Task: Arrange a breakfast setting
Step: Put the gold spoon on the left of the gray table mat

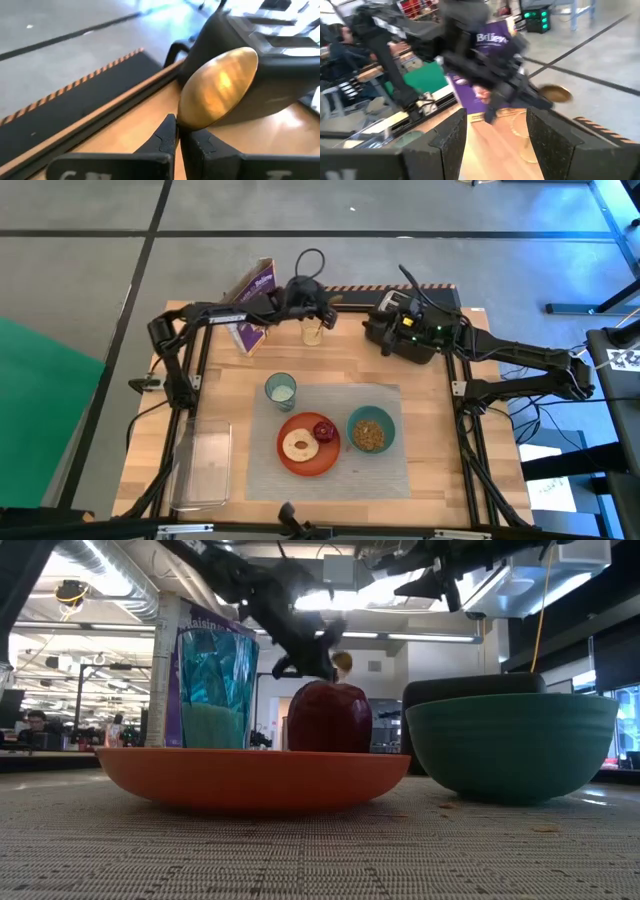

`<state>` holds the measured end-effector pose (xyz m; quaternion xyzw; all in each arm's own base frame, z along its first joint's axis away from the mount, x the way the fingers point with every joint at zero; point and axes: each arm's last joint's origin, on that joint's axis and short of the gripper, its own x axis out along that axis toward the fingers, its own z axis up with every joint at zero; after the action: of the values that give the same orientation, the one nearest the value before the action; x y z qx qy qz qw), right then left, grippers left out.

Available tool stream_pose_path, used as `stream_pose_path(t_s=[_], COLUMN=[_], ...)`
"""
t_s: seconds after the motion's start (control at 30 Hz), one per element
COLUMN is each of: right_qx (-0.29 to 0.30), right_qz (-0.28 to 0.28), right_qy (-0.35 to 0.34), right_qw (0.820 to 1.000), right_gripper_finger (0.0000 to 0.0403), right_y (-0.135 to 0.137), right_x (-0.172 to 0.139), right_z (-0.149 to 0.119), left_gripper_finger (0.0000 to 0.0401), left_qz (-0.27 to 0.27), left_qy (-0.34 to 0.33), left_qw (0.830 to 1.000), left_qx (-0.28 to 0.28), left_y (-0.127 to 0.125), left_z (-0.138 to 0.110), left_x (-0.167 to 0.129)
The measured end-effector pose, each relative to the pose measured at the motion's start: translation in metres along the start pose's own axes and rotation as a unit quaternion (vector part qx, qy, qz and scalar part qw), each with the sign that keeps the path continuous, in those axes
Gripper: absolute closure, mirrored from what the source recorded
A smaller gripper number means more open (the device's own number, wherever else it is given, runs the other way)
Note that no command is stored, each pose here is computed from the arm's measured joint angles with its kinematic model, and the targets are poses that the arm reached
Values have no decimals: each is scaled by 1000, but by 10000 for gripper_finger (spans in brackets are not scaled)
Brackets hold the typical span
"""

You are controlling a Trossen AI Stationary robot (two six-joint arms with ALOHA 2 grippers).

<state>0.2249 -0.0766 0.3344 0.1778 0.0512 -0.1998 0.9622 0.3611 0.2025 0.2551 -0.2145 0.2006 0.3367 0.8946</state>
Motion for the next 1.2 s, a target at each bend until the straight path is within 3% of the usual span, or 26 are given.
stream_pose_path(t_s=[0.17, 0.37, 0.53, 0.93, 1.2], right_qx=[-10, -1, -6, -29, -37], right_qz=[-34, 38, 70, 115, 137], right_qy=[-25, -78, -93, -66, -54], right_qw=[999, 996, 993, 991, 988], right_gripper_finger=[205, 205, 205, 207, 271], right_y=[-4, -3, 0, 11, 13], right_x=[0, 0, 3, 36, 37], right_z=[4, 18, 23, 42, 44], left_gripper_finger=[391, 391, 390, 390, 390], left_qz=[-69, -206, -278, -341, -343], left_qy=[-37, -39, -35, -4, -1], left_qw=[997, 978, 960, 940, 938], left_qx=[-1, -12, -12, -19, -54], left_y=[-11, -25, -37, -68, -67], left_z=[24, 42, 47, 35, 40], left_x=[-35, -75, -95, -104, -116])
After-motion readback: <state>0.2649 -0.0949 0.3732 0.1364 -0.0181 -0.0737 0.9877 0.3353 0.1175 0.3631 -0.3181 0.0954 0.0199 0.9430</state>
